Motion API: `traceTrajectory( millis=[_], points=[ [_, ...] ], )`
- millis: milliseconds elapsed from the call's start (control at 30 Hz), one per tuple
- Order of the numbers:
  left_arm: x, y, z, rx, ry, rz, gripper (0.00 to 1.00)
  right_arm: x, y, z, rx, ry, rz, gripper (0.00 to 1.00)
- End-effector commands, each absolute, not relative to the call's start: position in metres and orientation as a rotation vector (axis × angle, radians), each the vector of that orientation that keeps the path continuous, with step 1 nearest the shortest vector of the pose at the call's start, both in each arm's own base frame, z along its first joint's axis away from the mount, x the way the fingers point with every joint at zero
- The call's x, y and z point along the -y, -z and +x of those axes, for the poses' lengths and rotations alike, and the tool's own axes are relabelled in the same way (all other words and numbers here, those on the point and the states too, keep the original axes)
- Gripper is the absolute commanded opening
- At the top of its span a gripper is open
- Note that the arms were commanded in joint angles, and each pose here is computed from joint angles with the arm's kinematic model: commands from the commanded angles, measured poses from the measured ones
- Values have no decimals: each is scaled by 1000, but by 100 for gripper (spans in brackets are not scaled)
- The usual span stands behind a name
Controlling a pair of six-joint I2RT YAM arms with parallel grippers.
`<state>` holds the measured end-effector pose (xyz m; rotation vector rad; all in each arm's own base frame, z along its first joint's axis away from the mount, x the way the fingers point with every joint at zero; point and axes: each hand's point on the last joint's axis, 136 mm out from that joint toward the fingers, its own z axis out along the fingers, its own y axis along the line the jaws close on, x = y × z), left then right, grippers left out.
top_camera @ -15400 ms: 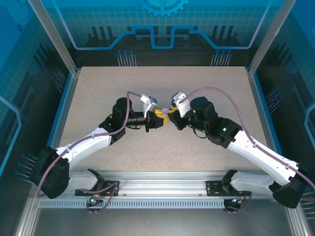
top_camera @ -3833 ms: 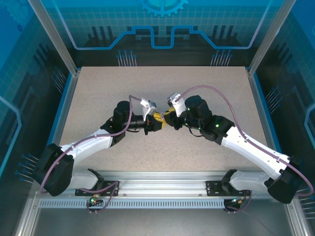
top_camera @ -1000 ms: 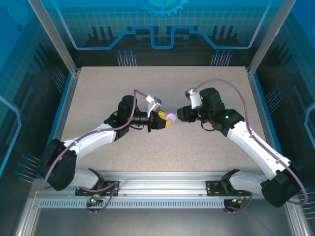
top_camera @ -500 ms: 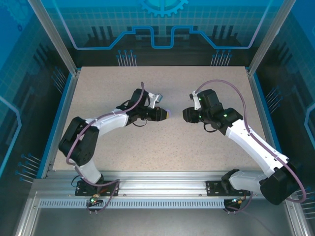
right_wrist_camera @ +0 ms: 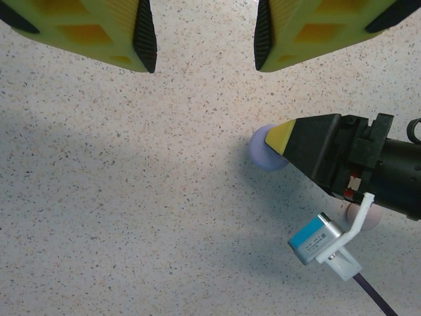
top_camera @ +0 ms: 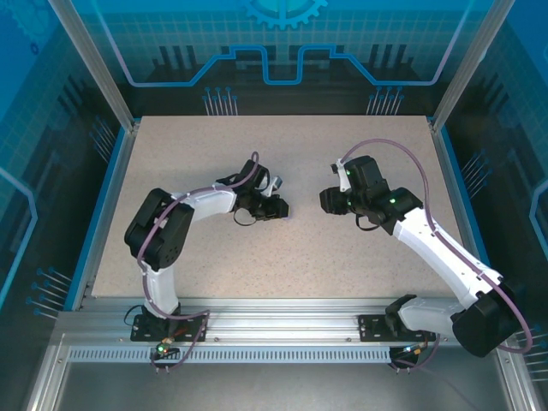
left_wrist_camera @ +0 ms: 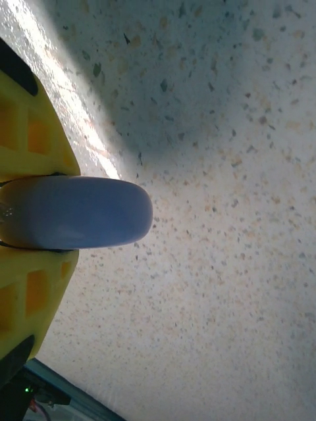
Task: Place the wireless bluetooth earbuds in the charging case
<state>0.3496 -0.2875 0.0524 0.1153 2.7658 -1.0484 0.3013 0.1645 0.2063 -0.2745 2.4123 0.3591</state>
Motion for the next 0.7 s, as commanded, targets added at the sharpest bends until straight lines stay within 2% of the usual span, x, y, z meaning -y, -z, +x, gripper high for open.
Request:
traceTrajectory(
  millis=[0, 167, 333, 433, 567, 667],
  points=[
    [284, -41, 347, -2836, 995, 90, 21, -157, -204, 300, -2426, -350, -243, 46],
    [278, -29, 345, -2879, 933, 77, 23, -157, -205, 300, -2426, -351, -242, 46],
    [269, -18, 344, -2914, 847, 64, 31, -156, -204, 299, -2429, -349, -240, 46],
    [264, -16, 344, -2911, 802, 61, 42, -155, -204, 299, -2428, -347, -240, 46],
    [258, -21, 344, -2884, 738, 87, 62, -154, -202, 299, -2431, -343, -236, 47],
    [253, -29, 346, -2858, 698, 107, 71, -151, -199, 300, -2431, -327, -226, 48]
  ],
)
